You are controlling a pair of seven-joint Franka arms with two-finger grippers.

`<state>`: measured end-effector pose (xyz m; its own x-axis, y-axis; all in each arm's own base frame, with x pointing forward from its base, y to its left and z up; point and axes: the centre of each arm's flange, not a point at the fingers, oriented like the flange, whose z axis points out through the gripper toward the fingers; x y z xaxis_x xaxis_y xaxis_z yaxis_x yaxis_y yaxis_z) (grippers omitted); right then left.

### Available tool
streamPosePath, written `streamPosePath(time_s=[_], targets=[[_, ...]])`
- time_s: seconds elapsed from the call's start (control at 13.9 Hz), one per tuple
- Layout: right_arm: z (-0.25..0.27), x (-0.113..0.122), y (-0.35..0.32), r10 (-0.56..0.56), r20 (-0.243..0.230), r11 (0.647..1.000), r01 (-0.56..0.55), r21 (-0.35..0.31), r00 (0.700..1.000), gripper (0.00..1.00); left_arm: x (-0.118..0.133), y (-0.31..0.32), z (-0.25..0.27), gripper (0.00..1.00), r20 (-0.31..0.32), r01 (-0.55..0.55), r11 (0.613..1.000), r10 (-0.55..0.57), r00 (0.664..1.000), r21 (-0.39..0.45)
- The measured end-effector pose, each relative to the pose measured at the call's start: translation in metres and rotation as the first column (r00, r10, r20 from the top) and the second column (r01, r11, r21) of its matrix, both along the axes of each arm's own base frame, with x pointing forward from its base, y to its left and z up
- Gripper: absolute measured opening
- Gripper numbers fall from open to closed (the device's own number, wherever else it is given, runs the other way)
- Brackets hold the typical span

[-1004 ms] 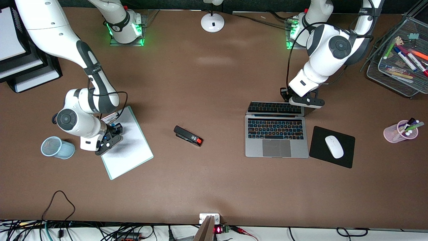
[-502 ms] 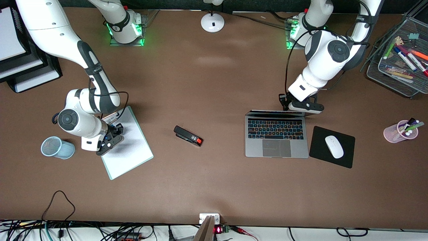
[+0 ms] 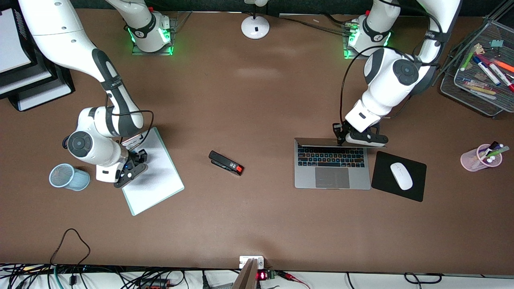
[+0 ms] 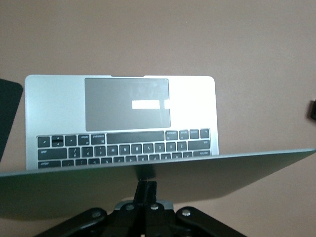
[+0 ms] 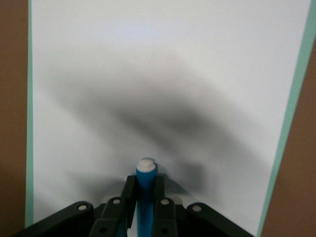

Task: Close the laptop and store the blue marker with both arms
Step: 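Push the laptop lid down with the left gripper while the right gripper lifts the marker, then press the lid shut with the left gripper while the right gripper carries the marker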

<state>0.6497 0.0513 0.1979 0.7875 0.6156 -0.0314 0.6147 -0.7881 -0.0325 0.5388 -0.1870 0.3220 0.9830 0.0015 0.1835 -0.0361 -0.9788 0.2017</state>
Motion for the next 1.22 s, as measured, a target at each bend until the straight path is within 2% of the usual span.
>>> streamPosePath(time_s=[0.5, 0.79, 1.0, 1.22], targets=[[0.058, 0.031, 0.000, -0.003, 0.002, 1.000, 0.003, -0.003, 1.000, 0.18, 0.031, -0.001, -0.026, 0.01, 0.018, -0.017, 1.000, 0.018, 1.000, -0.026], [0.115, 0.041, 0.005, 0.024, 0.036, 1.000, -0.024, 0.002, 0.999, 0.18, 0.046, -0.001, -0.039, 0.01, 0.022, -0.029, 0.999, 0.030, 0.999, -0.038], [0.159, 0.043, 0.005, 0.059, 0.034, 0.996, -0.061, 0.065, 0.998, 0.18, 0.053, 0.002, -0.062, 0.01, 0.048, -0.046, 0.998, 0.048, 0.998, -0.047], [0.191, 0.046, -0.026, 0.142, 0.048, 0.981, -0.147, 0.130, 0.989, 0.18, 0.059, 0.005, -0.085, 0.01, 0.070, -0.052, 0.997, 0.056, 0.996, -0.053]])
